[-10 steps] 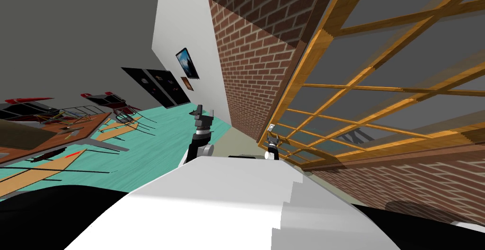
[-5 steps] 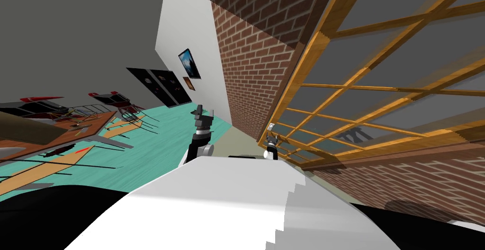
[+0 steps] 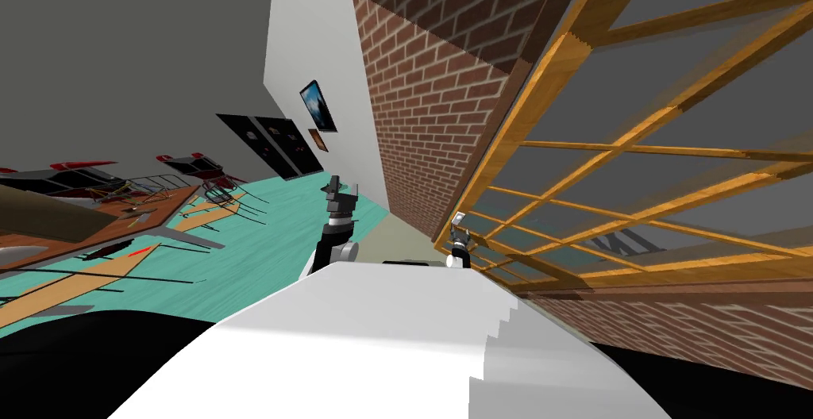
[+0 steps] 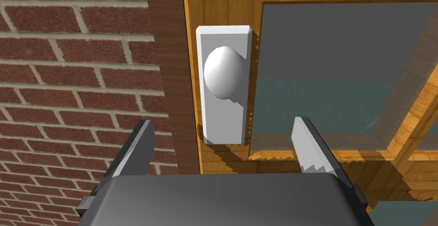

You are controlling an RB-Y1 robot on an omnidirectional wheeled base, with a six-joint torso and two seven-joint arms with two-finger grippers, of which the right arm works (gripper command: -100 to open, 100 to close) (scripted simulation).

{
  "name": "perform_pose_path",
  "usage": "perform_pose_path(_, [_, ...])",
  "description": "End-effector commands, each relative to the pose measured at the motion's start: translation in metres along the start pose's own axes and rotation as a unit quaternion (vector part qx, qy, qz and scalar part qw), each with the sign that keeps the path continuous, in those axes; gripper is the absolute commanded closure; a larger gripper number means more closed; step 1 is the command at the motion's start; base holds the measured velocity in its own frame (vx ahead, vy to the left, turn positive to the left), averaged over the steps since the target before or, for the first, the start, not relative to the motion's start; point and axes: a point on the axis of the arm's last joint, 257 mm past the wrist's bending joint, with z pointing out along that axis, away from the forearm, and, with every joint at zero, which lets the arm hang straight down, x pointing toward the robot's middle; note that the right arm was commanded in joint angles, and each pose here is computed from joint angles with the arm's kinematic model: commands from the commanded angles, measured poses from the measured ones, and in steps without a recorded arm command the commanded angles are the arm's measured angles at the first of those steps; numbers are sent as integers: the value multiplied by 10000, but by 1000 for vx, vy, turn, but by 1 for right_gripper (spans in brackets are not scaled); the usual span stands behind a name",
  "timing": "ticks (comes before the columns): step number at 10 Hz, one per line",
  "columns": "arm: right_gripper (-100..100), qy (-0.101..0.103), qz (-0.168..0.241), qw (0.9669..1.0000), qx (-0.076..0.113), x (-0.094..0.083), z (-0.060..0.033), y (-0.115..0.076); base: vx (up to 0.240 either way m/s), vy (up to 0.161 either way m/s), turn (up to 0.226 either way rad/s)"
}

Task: Pull the door open

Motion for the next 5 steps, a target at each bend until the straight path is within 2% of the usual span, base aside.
perform_pose_path(1, [-100,8,15,10000,-63,-3,-5,191,176,-7,94])
perform_pose_path(3, [-100,11,16,9999,-141,-4,-16,449,171,-14,84])
perform_pose_path(4, [-100,11,16,9999,-141,-4,-16,449,126,-7,14])
perform_pose_path(5, [-100,14,16,9998,-187,1,-24,607,143,-4,60])
